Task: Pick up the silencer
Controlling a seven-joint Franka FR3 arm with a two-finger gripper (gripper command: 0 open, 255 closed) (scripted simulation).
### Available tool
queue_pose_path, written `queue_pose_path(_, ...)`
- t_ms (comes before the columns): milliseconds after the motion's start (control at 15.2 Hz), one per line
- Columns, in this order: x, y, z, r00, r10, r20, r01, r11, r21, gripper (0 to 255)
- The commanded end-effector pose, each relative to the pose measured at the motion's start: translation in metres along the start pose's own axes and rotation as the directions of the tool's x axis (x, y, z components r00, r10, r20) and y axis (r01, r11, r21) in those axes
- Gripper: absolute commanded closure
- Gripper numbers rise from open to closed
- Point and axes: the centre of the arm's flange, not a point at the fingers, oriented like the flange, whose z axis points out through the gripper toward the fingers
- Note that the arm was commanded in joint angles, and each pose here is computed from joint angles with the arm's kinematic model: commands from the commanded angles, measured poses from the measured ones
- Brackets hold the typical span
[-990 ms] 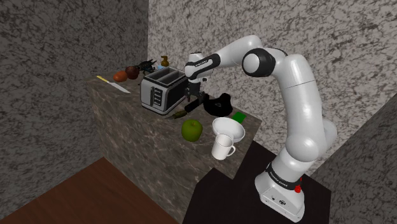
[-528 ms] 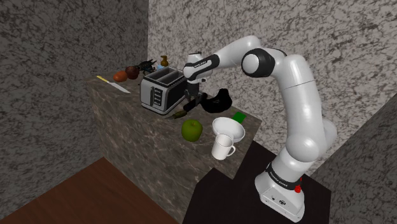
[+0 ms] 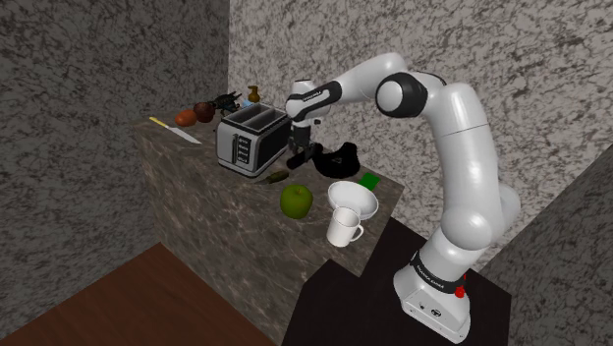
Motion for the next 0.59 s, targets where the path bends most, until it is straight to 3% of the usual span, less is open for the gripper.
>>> queue_pose_path(0, 0.004, 0.004, -0.008, 1.000, 0.003, 0.000, -0.003, 1.000, -0.005, 255)
queue_pose_path(528, 0.004, 0.013, -0.049, 1.000, 0.003, 0.000, -0.003, 1.000, -0.005, 255)
